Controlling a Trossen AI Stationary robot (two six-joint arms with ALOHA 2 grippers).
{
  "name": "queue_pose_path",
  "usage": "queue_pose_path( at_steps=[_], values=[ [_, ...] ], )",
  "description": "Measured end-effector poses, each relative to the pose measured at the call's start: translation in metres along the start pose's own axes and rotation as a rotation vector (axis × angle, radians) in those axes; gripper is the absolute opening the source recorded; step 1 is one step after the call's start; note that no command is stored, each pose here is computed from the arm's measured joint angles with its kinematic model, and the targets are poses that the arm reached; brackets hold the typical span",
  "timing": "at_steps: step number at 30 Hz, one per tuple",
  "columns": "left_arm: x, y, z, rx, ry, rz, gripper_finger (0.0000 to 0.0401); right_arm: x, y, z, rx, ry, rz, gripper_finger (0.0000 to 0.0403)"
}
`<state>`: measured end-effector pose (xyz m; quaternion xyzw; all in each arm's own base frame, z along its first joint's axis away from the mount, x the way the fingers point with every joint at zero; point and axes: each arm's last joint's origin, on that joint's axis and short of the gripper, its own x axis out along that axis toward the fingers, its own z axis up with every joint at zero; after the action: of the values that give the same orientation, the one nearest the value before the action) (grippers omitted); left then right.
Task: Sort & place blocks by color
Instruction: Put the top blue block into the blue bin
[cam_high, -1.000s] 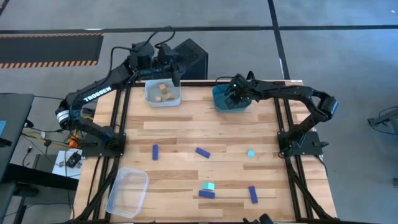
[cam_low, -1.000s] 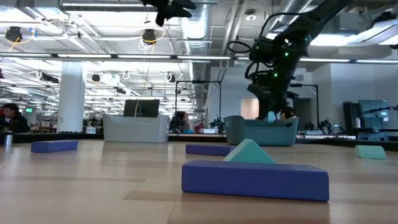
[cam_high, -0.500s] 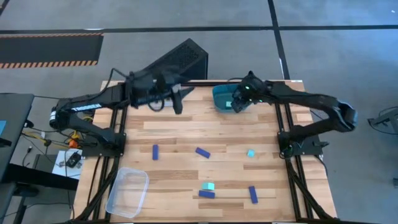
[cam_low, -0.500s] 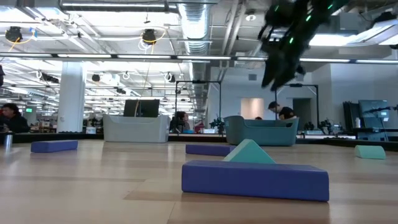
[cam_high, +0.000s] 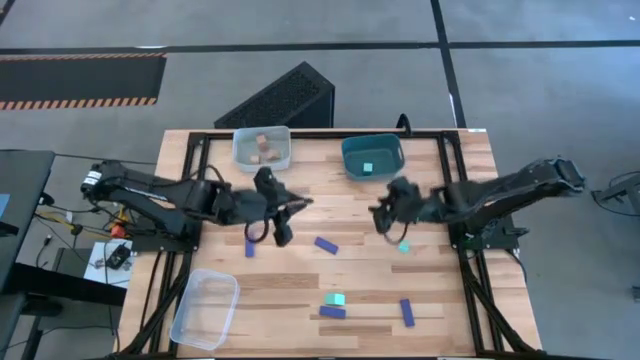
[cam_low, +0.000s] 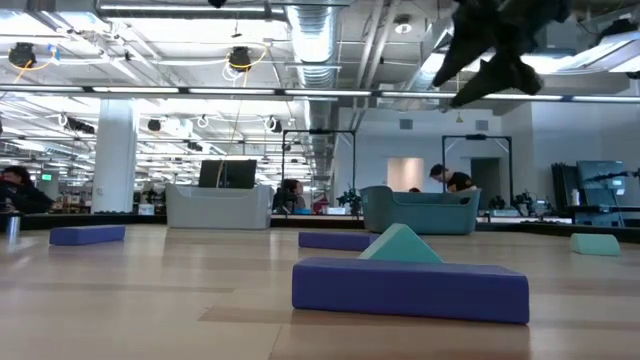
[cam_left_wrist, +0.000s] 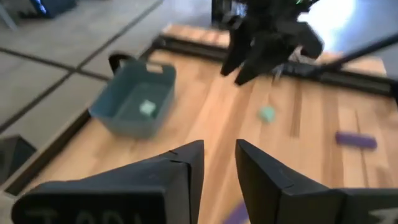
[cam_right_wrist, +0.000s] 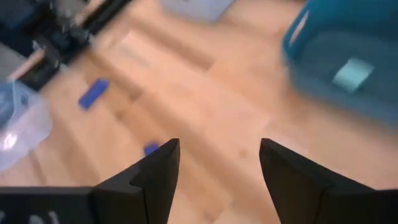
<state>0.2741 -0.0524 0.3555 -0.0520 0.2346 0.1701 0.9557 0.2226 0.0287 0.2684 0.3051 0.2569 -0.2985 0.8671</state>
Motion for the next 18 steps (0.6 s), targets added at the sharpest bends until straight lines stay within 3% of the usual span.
queue_pose_path(
  at_steps=[6, 10, 14, 18],
  values=[
    [-0.030, -0.033, -0.036, 0.027, 0.175, -0.039, 0.0077, 0.015, 0.020, -0.049, 0.174, 0.207, -0.051, 0.0213],
    [-0.055, -0.057, -0.059, 0.025, 0.133, -0.020, 0.0077, 0.016, 0.036, -0.077, 0.194, 0.371, -0.123, 0.0201],
    [-0.055, -0.067, -0.082, 0.045, 0.086, -0.019, 0.0077, 0.010, 0.053, -0.098, 0.164, 0.481, -0.251, 0.0195],
    [-0.041, -0.064, -0.099, 0.039, 0.138, -0.041, 0.0077, 0.004, 0.067, -0.115, 0.163, 0.497, -0.362, 0.0195]
  ],
)
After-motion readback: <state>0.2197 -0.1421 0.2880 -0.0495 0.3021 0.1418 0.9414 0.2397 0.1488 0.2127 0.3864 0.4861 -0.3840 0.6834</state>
